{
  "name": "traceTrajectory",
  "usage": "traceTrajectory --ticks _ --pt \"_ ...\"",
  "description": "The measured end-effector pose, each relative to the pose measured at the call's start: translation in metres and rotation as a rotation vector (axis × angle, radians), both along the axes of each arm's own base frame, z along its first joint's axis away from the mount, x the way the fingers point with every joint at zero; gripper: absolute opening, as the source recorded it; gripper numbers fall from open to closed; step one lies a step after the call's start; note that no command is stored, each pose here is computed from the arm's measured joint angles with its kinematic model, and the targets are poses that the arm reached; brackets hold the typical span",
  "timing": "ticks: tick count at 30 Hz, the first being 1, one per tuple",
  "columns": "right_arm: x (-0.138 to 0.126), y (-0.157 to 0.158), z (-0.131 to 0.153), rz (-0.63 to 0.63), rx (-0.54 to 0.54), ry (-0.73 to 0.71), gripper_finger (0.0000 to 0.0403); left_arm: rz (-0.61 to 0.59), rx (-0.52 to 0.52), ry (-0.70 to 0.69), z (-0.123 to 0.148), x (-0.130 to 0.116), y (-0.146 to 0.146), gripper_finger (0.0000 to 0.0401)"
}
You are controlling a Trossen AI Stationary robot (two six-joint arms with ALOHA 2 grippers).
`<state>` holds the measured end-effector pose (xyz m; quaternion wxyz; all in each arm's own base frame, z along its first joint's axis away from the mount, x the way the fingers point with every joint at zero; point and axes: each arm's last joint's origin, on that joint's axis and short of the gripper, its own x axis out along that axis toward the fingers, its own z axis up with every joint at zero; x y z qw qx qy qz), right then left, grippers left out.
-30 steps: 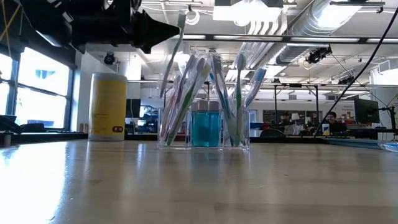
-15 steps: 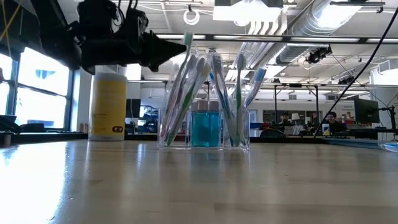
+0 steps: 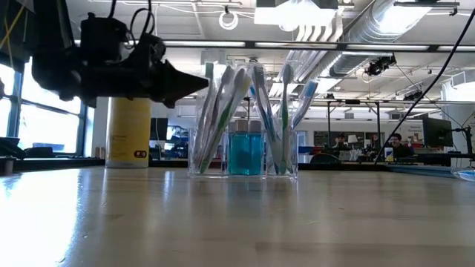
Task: Pick & Place toothbrushing station
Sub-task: Put the green toothbrush into the transparent organizer
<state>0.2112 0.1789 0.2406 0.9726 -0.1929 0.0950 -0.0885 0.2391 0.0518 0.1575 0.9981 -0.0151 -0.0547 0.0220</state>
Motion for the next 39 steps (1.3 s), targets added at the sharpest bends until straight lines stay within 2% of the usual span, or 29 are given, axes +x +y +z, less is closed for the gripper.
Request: traceTrajectory --ticks 5,15,28,33,39 --pt "0.000 0.000 0.000 0.000 -0.001 0.001 0.0236 0.007 -0.030 0.015 -0.009 -0.014 -0.003 0.0000" --pt "0.001 -0.002 0.000 -0.012 0.014 -0.004 0.0236 -0.015 -0.070 0.079 -0.015 -0.013 -0.003 0.0000" --pt "0.001 -0.002 0.000 -0.012 0.013 -0.003 0.0236 -0.080 -0.145 0.071 -0.014 -0.014 -0.005 0.0002" --pt "0.001 -0.002 -0.001 -0.012 0.006 0.004 0.0236 -0.082 -0.151 0.082 -0.016 -0.014 -0.006 0.0033" --pt "0.001 -0.002 -0.001 -0.013 0.013 0.004 0.0236 -0.078 -0.151 0.082 -0.016 -0.014 -0.005 0.0103"
